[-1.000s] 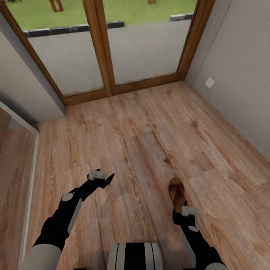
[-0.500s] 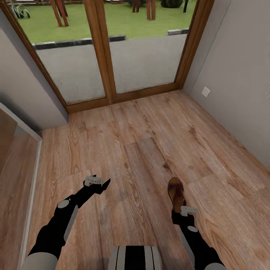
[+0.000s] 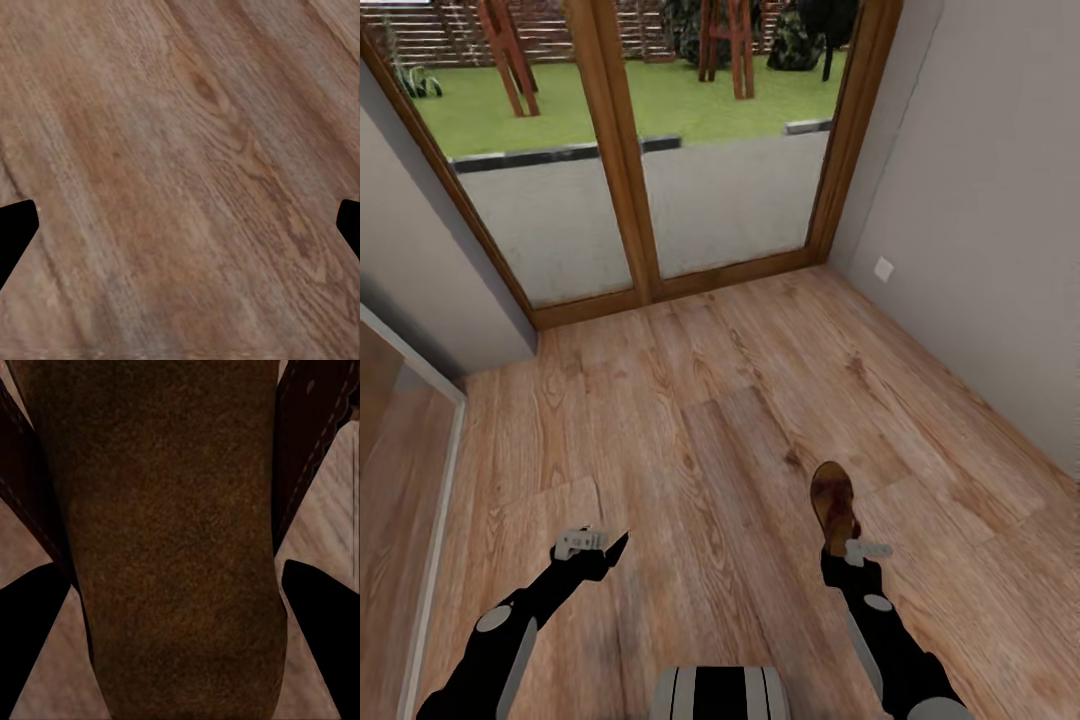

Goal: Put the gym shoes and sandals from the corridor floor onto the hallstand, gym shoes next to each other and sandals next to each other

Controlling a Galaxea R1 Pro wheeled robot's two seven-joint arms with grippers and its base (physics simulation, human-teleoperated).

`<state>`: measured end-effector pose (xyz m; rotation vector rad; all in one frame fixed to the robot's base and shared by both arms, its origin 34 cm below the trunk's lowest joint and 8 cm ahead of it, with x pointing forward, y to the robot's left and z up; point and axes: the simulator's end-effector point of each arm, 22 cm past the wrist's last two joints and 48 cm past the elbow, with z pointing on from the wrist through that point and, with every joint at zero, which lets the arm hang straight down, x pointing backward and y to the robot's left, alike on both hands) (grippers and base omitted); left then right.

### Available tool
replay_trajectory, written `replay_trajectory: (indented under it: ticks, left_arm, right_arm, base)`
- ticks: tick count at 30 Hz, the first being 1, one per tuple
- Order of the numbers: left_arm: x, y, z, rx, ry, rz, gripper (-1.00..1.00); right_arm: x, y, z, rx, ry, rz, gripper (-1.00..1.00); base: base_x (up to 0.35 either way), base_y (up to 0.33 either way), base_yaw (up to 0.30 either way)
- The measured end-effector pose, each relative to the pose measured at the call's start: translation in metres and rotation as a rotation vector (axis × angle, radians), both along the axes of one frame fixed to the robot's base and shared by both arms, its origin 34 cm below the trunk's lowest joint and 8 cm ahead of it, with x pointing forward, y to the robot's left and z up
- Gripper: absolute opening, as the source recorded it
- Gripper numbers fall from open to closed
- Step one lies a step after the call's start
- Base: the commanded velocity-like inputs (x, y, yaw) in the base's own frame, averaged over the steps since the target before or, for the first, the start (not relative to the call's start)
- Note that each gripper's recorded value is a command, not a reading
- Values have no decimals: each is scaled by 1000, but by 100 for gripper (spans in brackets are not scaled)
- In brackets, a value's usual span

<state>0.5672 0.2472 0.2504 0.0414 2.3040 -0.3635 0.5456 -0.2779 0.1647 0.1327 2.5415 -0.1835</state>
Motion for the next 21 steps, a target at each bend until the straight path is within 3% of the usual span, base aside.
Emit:
replay_trajectory:
  ticks: [8, 21]
  left_arm:
    - [-21, 26, 5, 15, 3, 62, 100]
    - [-62, 45, -15, 33, -12, 128, 100]
  right_arm:
    - [9, -12, 21, -48, -38, 43, -100]
    - [-17, -15, 42, -66, -118, 65, -100]
  base:
    - [0, 0, -129]
    - [0, 0, -120]
